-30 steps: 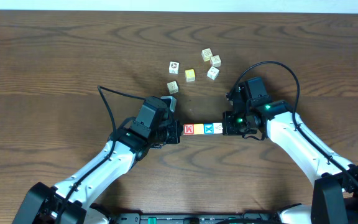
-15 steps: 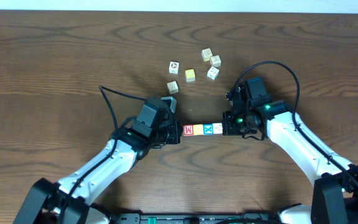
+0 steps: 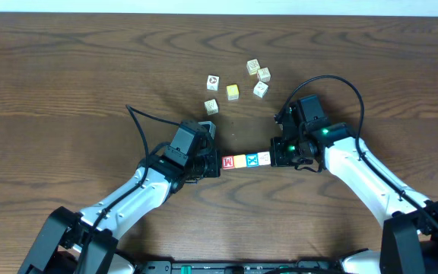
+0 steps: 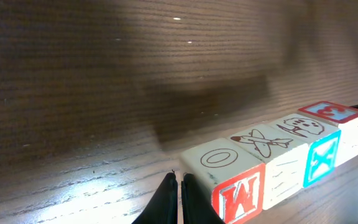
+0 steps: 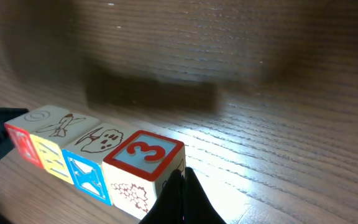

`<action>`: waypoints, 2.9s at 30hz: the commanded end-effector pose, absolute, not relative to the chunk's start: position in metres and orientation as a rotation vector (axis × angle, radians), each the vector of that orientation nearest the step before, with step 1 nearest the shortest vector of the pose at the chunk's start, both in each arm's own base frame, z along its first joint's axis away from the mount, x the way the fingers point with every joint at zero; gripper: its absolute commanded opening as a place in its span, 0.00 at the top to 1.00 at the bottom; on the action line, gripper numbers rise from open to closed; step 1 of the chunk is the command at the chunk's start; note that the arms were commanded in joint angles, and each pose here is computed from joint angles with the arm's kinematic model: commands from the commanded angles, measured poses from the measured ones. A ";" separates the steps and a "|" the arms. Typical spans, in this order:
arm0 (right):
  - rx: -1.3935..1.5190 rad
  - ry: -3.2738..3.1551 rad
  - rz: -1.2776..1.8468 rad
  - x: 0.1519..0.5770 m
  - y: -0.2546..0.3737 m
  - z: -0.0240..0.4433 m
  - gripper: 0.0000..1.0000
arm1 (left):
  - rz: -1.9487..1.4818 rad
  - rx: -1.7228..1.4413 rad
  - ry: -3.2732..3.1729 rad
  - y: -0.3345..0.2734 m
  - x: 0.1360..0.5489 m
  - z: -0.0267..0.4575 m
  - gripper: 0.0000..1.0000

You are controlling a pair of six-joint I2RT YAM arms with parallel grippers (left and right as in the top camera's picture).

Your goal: Lift 4 blocks

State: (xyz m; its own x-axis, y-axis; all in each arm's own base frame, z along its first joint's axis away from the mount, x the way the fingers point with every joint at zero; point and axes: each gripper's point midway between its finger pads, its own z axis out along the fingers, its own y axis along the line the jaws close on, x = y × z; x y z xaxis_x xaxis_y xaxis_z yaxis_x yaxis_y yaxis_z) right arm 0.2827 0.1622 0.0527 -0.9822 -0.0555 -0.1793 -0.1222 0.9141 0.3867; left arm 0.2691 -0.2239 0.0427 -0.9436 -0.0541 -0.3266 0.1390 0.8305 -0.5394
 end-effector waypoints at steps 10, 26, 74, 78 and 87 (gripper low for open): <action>-0.278 2.918 0.896 0.267 0.209 0.057 0.99 | -1.026 0.220 2.617 -0.263 0.263 0.073 0.93; -0.274 2.926 0.874 0.267 0.207 0.054 0.99 | -1.013 0.220 2.622 -0.262 0.263 0.071 0.93; -0.252 3.001 0.645 0.251 0.187 0.022 0.99 | -0.955 0.202 2.686 -0.257 0.263 0.047 0.93; -0.250 3.001 0.645 0.251 0.187 0.022 0.99 | -0.955 0.201 2.688 -0.257 0.262 0.047 0.93; -0.236 2.998 0.641 0.252 0.187 0.022 0.99 | -0.881 0.173 2.709 -0.248 0.264 0.041 0.93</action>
State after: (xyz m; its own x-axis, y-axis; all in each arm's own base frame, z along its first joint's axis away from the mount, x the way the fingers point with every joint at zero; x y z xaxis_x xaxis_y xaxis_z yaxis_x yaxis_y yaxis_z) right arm 0.2652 0.1576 0.0164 -0.9876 -0.0952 -0.1250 -0.1282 0.9482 0.2906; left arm 0.2587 -0.2252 0.0195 -0.9633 -0.0203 -0.2678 0.1247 0.8492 -0.5131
